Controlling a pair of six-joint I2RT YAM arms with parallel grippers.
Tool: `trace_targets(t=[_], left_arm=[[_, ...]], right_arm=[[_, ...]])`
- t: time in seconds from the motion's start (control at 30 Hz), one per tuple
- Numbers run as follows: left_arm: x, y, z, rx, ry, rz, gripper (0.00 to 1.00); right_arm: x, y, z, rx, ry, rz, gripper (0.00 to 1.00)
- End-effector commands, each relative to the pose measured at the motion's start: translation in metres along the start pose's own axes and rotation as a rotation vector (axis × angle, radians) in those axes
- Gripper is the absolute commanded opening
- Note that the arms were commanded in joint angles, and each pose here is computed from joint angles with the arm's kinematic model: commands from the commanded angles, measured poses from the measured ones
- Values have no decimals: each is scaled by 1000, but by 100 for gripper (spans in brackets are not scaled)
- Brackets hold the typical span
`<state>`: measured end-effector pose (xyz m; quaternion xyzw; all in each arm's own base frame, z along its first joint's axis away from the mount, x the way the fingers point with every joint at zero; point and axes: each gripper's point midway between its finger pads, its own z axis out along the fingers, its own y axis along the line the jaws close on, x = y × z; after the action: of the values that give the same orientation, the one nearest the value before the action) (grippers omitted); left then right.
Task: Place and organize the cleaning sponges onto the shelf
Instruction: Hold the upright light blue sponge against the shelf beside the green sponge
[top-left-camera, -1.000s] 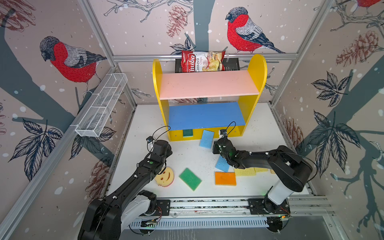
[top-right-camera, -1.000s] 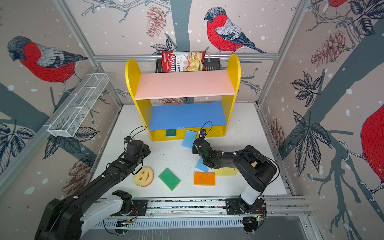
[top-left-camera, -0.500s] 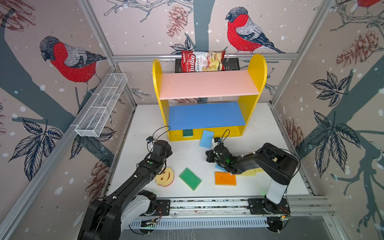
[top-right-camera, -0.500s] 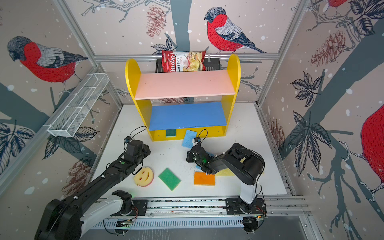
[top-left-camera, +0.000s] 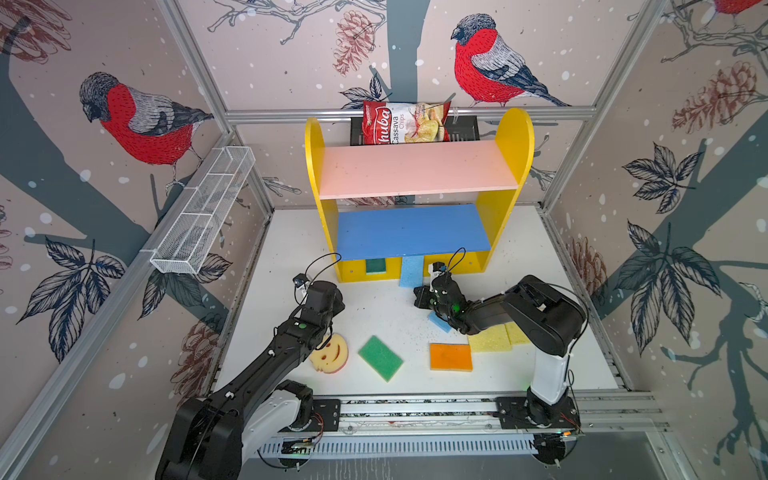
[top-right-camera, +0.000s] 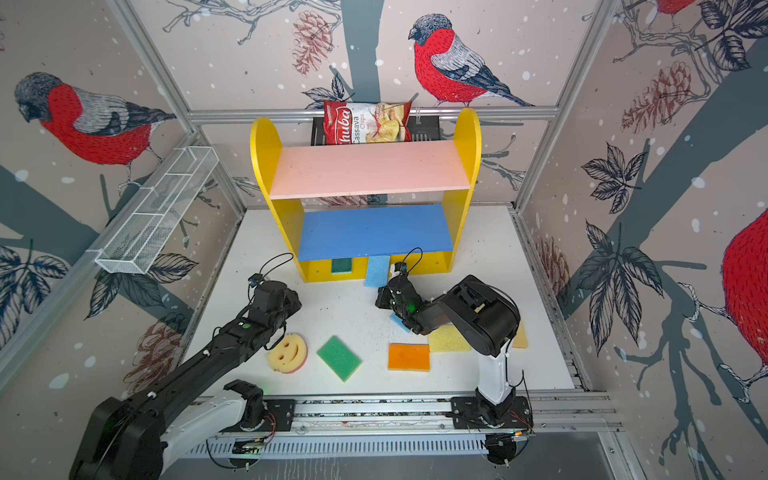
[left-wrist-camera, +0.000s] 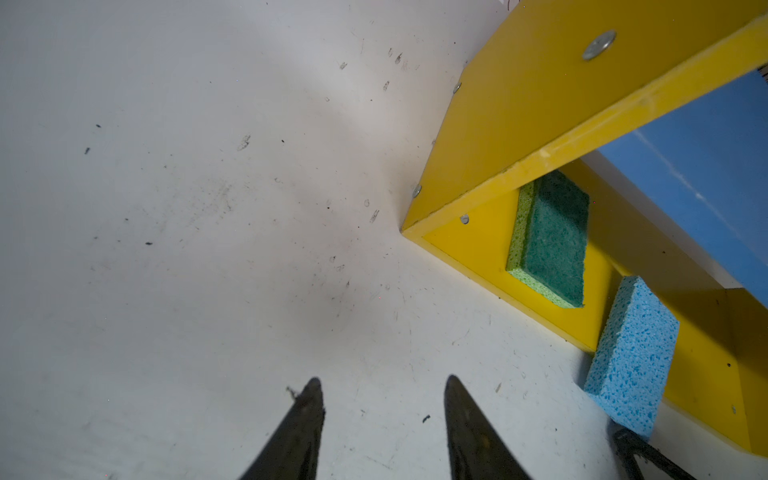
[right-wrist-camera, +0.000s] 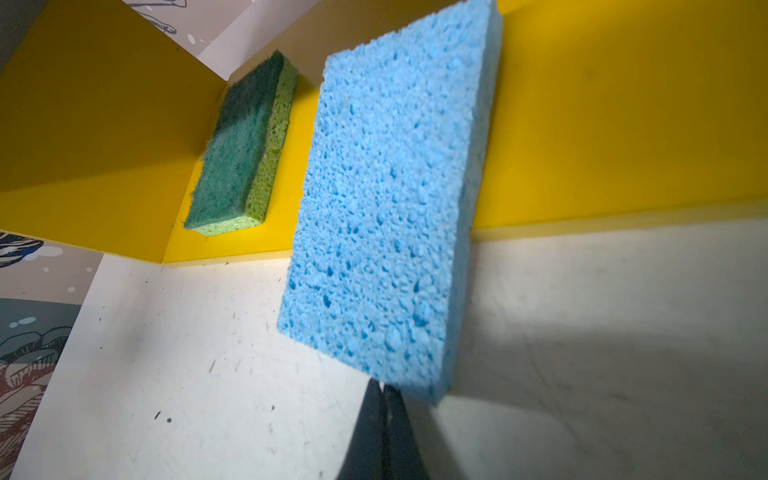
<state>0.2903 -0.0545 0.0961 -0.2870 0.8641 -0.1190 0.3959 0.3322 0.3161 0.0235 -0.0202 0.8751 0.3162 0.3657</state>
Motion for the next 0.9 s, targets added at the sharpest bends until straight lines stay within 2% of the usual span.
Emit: trace_targets(t=[0.0,0.27,0.5,0.87], left_arm=[[1,2,0,-6,5,6,48],[3,2,1,-3,8,4,48],[5,0,4,1,22,3,47],[8,4,3,-4,27,0,47]], right_arm=[[-1,2,-2,-5,-4,3,4],[5,-6,-17,20,-20,36,5],[12,-7,-2,6,13,51,5],[10,-17,14,40,-14,87,5]])
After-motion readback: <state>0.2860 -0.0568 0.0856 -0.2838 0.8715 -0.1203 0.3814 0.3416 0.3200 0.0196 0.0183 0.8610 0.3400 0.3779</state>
